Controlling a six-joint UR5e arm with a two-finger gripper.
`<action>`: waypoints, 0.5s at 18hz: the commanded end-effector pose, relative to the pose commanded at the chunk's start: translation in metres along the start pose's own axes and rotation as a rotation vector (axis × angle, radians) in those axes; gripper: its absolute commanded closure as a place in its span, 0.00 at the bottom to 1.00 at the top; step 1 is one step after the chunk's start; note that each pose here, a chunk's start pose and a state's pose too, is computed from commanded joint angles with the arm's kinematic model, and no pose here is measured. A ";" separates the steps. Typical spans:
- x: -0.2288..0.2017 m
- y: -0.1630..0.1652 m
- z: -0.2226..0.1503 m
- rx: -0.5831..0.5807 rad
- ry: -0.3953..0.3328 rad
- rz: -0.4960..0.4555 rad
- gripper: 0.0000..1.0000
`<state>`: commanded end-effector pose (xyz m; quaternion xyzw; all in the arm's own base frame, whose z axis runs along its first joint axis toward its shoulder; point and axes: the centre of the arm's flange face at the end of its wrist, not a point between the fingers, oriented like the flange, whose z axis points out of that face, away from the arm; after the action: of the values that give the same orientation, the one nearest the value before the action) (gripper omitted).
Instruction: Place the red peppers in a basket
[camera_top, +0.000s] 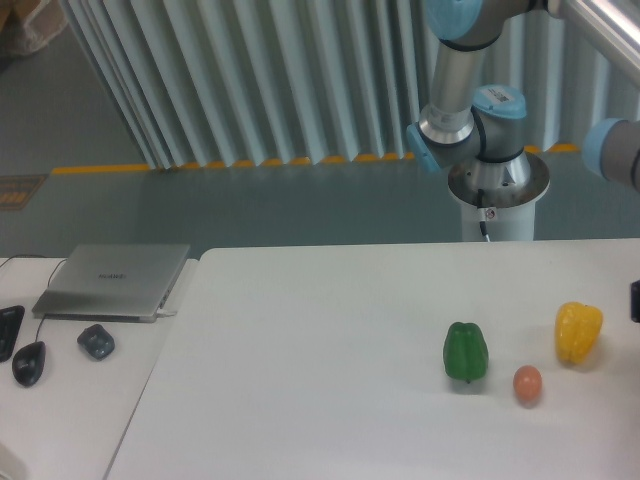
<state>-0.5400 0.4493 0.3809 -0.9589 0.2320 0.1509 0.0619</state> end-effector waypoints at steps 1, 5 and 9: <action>-0.002 0.007 0.005 -0.019 0.001 -0.007 0.34; -0.009 0.042 0.019 -0.047 0.009 -0.066 0.32; -0.018 0.085 0.028 -0.063 -0.013 -0.116 0.31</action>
<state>-0.6023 0.3873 0.3561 -0.9713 0.1706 0.1604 0.0418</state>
